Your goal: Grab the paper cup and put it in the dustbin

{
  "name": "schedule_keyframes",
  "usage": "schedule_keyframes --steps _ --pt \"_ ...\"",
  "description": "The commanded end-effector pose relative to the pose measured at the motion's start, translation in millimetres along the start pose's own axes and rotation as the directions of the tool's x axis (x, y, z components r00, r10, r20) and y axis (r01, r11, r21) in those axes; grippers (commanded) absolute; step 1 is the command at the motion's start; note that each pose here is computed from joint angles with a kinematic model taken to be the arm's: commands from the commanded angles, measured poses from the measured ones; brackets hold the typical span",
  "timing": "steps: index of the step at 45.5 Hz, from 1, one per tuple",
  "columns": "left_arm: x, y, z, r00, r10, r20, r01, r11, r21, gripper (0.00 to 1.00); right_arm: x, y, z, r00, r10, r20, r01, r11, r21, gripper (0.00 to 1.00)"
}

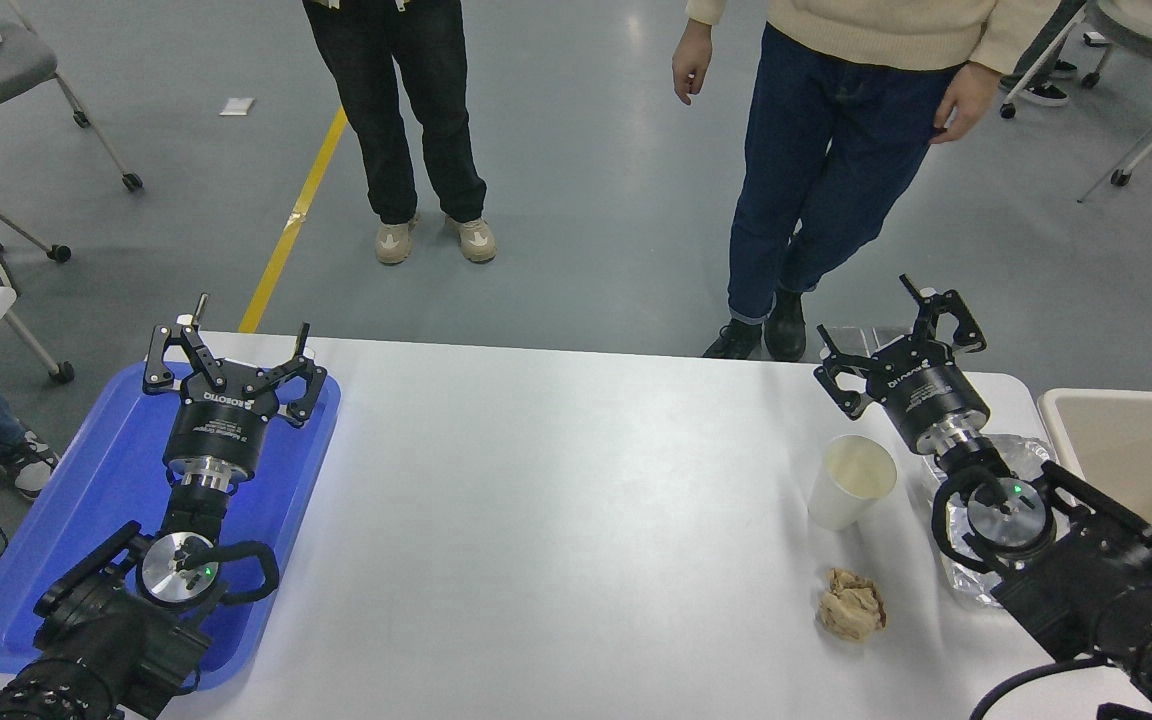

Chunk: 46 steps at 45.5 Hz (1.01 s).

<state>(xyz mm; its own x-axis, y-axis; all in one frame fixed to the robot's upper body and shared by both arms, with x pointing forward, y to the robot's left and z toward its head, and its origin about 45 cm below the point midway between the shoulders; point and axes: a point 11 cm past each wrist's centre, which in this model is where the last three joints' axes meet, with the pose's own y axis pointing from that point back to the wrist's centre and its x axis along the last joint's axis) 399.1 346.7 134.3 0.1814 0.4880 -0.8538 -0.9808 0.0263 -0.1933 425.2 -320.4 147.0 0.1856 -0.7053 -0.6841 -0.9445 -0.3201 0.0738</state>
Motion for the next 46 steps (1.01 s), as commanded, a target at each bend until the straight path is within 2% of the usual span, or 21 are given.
schedule_keyframes --steps 1,13,17,21,26,27,32,41,46 --pt "0 0 0 1.000 0.001 0.000 -0.001 1.000 0.000 1.00 -37 -8 -44 0.926 -0.122 -0.356 0.071 0.986 -0.153 1.00" --pt "0 0 0 1.000 0.001 0.000 -0.001 1.000 0.000 1.00 -76 -20 -97 0.713 -0.261 -0.651 0.053 0.946 -0.321 1.00" --pt "0 0 0 1.000 -0.001 -0.001 0.001 1.000 0.000 1.00 -88 -19 -103 0.625 -0.322 -0.711 0.025 0.918 -0.395 1.00" --pt "0 0 0 1.000 0.001 0.000 -0.001 1.000 0.000 1.00 -97 -19 -97 0.525 -0.403 -0.750 -0.026 0.873 -0.488 1.00" --pt "0 0 0 1.000 0.001 0.000 -0.001 1.000 0.000 1.00 -101 -9 -96 0.396 -0.500 -0.770 -0.131 0.799 -0.587 1.00" --pt "0 0 0 1.000 -0.001 0.000 0.001 1.000 0.003 1.00 -101 3 -96 0.337 -0.552 -0.762 -0.195 0.751 -0.631 1.00" --pt "0 0 0 1.000 -0.001 0.000 0.001 1.000 0.003 1.00 -113 22 -93 0.215 -0.668 -0.712 -0.303 0.647 -0.699 1.00" --pt "0 0 0 1.000 -0.001 0.000 0.001 1.000 0.003 1.00 -128 60 -94 0.102 -0.799 -0.593 -0.457 0.492 -0.741 1.00" --pt "0 1 -1 1.000 0.000 0.000 0.000 1.000 0.003 1.00 -136 88 -92 0.075 -0.860 -0.505 -0.525 0.397 -0.753 1.00"
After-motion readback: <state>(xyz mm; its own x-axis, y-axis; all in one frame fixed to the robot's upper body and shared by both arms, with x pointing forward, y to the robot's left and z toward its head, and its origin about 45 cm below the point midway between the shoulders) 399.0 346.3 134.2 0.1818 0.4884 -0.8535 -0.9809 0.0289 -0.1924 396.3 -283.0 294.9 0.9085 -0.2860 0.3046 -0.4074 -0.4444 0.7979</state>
